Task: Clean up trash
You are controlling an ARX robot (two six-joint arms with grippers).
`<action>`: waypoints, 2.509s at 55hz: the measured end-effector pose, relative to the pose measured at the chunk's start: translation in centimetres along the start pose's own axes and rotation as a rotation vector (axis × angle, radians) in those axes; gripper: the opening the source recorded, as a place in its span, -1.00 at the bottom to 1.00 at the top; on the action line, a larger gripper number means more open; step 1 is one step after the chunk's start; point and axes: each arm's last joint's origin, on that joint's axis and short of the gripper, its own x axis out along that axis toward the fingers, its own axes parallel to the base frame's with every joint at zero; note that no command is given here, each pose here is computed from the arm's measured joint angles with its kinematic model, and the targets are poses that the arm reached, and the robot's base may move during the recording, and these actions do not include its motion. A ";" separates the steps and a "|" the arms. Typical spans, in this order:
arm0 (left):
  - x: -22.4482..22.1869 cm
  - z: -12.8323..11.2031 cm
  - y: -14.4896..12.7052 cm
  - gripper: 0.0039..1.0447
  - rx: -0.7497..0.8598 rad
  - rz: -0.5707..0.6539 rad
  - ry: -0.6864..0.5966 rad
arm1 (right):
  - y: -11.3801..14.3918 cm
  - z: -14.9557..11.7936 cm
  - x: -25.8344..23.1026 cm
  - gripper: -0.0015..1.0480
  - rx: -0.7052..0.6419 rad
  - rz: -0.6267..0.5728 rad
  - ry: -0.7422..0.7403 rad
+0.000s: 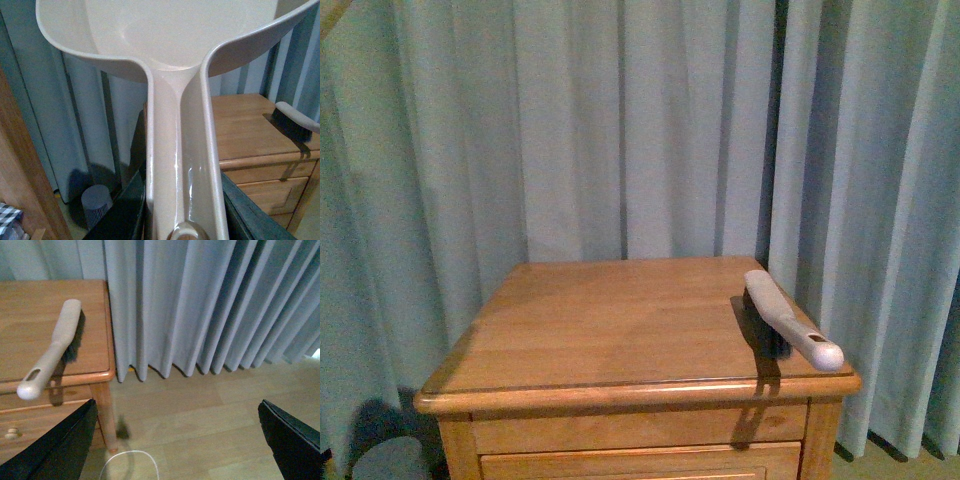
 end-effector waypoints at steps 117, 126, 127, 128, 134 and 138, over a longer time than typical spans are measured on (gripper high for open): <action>0.0 0.0 0.0 -0.48 0.000 -0.001 0.000 | 7.7 1.5 7.3 -0.59 -0.150 -0.026 -0.080; 0.0 0.0 0.0 -0.48 0.000 -0.001 0.000 | 4.7 -0.4 1.8 -0.59 -0.160 -0.044 -0.166; 0.0 0.0 0.0 -0.48 0.000 -0.001 0.000 | 4.4 -0.6 1.1 -0.59 -0.159 -0.046 -0.179; 0.0 0.0 0.0 -0.48 0.000 -0.001 0.000 | 4.1 -0.8 0.4 -0.59 -0.158 -0.046 -0.192; 0.0 0.0 0.0 -0.48 0.000 -0.001 0.000 | 2.4 -1.7 -5.1 -0.59 -0.137 -0.035 -0.321; 0.0 0.0 0.0 -0.48 0.000 -0.001 0.000 | 1.8 -2.4 -8.0 -0.59 -0.121 -0.045 -0.389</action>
